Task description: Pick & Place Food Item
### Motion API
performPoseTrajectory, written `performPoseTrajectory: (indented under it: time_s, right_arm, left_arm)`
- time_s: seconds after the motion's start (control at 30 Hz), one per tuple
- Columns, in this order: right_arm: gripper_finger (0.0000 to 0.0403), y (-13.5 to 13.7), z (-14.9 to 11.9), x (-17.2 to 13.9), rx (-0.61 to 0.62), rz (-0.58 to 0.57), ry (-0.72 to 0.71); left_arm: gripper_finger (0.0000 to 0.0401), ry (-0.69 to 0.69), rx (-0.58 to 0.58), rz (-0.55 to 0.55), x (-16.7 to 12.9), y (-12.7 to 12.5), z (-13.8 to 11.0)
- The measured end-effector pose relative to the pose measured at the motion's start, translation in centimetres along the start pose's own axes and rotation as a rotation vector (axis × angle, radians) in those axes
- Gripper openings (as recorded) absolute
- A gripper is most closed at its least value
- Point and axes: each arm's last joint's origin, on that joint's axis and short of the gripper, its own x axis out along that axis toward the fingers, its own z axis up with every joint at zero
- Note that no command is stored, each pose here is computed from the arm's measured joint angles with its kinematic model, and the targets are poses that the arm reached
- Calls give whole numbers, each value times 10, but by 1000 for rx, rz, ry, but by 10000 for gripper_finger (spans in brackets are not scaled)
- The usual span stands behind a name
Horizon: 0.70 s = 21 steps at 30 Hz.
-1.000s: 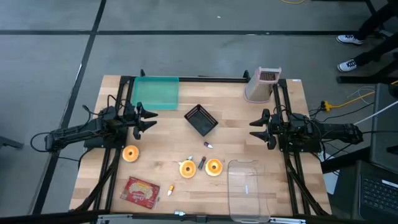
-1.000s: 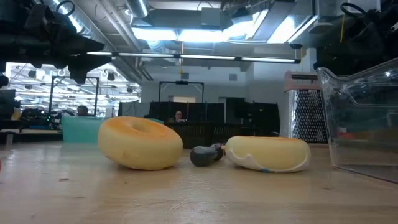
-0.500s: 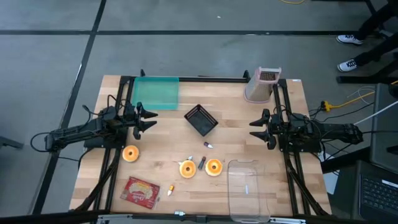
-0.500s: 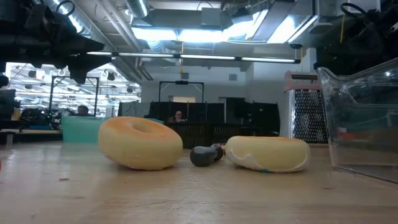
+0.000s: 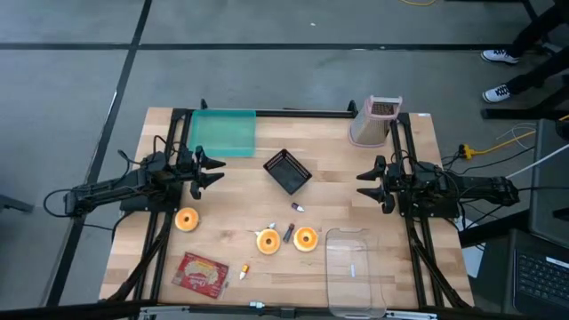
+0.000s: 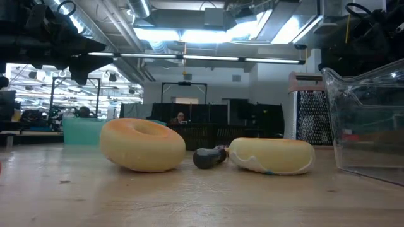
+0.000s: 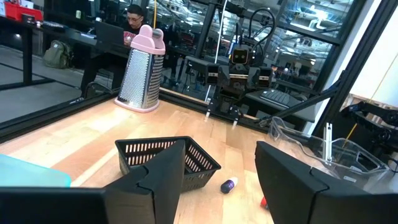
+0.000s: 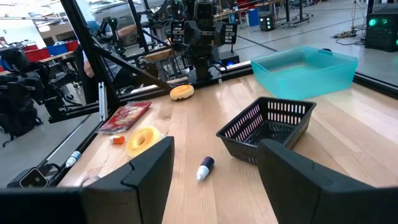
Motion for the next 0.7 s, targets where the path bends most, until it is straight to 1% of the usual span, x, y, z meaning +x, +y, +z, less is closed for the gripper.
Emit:
performPoseTrajectory:
  time_s: [0.17,0.23,0.33,0.43,0.57,0.63,0.7]
  right_arm:
    - [228,0,0,0,0,0,0]
    - [228,0,0,0,0,0,0]
    - [228,0,0,0,0,0,0]
    - [228,0,0,0,0,0,0]
    - [228,0,0,0,0,0,0]
    - [228,0,0,0,0,0,0]
    - [228,0,0,0,0,0,0]
  left_arm:
    - [193,-1,0,1,0,0,0]
    - [193,-16,1,28,0,1,1]
    - [193,-80,6,103,0,2,5]
    - [190,-170,-5,126,-1,1,13]
    - [186,-249,-118,136,-2,0,19]
    - [185,-292,-222,109,-3,-1,22]
    - [185,-372,-340,51,-5,-3,29]
